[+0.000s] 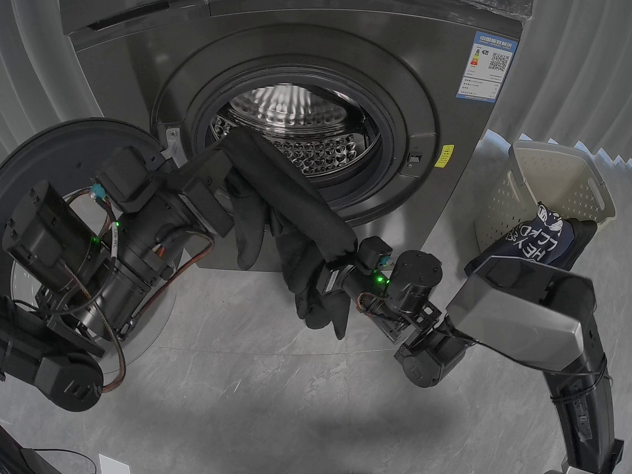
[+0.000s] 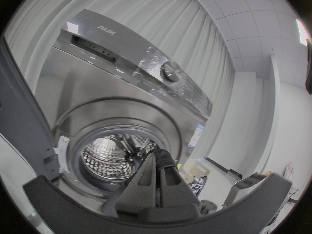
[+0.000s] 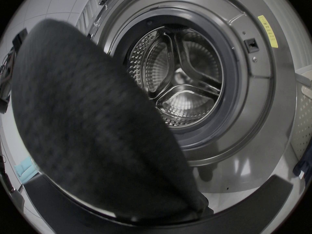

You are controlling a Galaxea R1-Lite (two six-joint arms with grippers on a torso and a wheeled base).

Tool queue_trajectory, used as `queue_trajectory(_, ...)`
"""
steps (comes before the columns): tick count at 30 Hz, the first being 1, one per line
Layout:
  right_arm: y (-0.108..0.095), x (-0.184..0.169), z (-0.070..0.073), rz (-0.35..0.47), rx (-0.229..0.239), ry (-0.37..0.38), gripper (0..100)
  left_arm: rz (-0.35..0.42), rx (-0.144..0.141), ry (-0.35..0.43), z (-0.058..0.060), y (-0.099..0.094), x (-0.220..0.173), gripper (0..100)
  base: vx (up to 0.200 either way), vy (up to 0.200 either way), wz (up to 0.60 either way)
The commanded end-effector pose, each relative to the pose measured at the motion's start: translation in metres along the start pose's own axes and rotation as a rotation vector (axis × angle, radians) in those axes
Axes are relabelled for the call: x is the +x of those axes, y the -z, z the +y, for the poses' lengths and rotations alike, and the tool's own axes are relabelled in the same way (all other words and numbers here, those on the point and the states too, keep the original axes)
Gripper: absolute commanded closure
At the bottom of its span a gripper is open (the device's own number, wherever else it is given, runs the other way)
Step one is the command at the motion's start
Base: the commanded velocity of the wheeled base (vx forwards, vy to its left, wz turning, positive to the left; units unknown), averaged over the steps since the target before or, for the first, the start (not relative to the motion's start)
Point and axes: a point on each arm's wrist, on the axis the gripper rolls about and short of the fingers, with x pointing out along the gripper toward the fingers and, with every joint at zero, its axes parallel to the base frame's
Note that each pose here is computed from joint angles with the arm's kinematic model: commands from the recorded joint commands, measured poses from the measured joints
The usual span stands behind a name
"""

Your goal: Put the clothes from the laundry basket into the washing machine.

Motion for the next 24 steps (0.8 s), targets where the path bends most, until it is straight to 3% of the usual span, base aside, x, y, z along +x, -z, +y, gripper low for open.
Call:
queue_trajectory(1,-0.034,-0.003,-0.013,-0.050,-0.010,0.025,100,0.026,0.031,-0.079,0.023,0.004,-0.006,100,0.000,0.000,0.00)
queue_trajectory(5,-0.055,-0.008,-0.010,-0.074,-0.009,0.018,100,0.099,0.050,-0.151,0.042,0.019,-0.018,100,0.000,0.000,0.00)
queue_trajectory(11,-0.077,-0.012,0.000,-0.108,-0.004,-0.003,100,0.245,0.044,-0.183,0.049,0.055,-0.035,100,0.000,0.000,0.00)
queue_trajectory(14,-0.080,-0.012,0.009,-0.116,0.003,-0.020,100,0.345,0.044,-0.198,0.054,0.084,-0.042,100,0.000,0.000,0.00)
queue_trajectory(18,-0.083,-0.013,0.018,-0.125,0.012,-0.036,100,0.413,0.033,-0.203,0.057,0.102,-0.045,100,0.000,0.000,0.00)
queue_trajectory(19,-0.084,-0.013,0.020,-0.126,0.013,-0.039,100,0.419,0.033,-0.204,0.058,0.104,-0.045,0,0.000,0.000,0.00)
queue_trajectory(24,-0.089,-0.012,0.021,-0.138,0.015,-0.042,100,0.453,0.024,-0.202,0.057,0.110,-0.050,0,0.000,0.000,0.00)
